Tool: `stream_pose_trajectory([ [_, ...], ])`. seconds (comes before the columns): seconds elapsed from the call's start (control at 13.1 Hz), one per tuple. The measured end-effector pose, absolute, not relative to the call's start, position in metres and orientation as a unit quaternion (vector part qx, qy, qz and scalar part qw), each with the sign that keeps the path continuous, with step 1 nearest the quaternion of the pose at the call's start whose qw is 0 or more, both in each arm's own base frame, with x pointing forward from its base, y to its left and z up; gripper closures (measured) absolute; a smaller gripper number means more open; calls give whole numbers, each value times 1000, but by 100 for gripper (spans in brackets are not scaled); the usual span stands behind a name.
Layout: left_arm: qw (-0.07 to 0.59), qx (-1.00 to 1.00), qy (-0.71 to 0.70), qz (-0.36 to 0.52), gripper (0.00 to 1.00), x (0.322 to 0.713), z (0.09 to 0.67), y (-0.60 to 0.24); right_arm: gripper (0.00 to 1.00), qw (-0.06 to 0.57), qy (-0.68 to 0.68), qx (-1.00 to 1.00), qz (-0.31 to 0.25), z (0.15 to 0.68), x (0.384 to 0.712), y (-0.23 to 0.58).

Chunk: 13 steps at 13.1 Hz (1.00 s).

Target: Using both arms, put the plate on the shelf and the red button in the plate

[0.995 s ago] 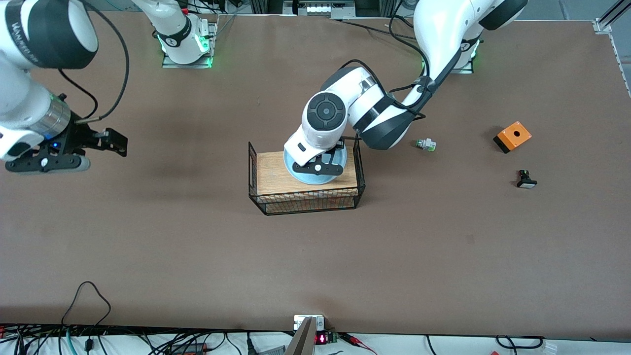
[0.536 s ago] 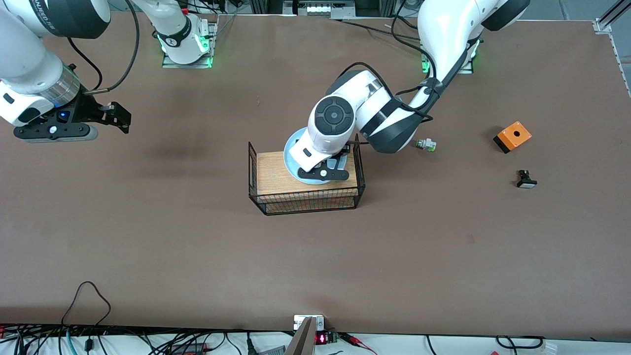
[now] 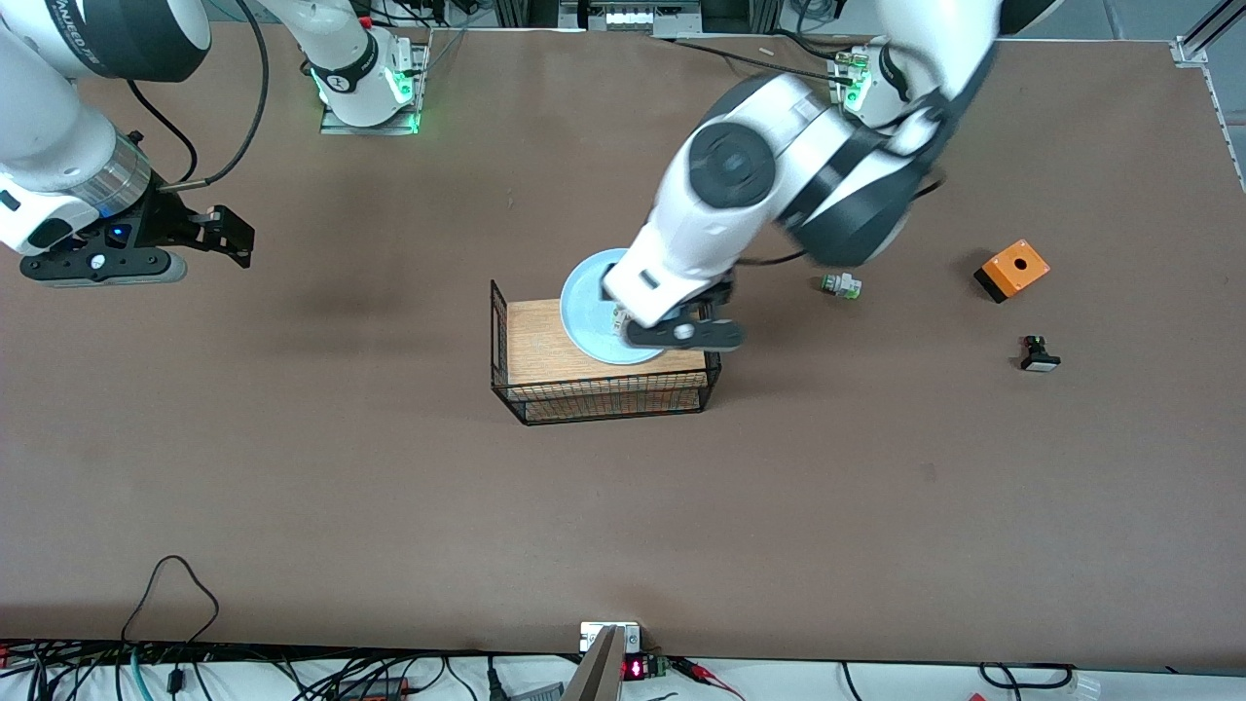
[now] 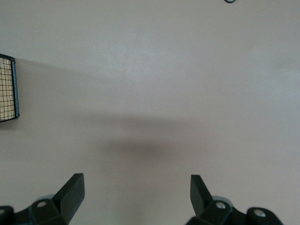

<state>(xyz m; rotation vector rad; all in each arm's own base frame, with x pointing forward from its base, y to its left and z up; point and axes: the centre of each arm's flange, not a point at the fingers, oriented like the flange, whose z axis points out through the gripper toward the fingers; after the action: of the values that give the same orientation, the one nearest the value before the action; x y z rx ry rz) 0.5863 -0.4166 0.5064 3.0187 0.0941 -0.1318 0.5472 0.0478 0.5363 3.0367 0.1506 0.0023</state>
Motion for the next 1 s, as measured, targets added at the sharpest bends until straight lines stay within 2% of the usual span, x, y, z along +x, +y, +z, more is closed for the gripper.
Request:
stream_pose_trajectory([
  [0.31, 35, 991, 128, -22, 0, 618, 592, -264, 0, 44, 30, 999, -7, 527, 555, 14],
  [0.69, 30, 993, 107, -31, 0, 659, 593, -77, 0, 31, 27, 999, -6, 527, 560, 17],
  [1.0, 15, 999, 41, -23, 0, 655, 600, -38, 0, -19, 17, 1000, -6, 523, 576, 29],
])
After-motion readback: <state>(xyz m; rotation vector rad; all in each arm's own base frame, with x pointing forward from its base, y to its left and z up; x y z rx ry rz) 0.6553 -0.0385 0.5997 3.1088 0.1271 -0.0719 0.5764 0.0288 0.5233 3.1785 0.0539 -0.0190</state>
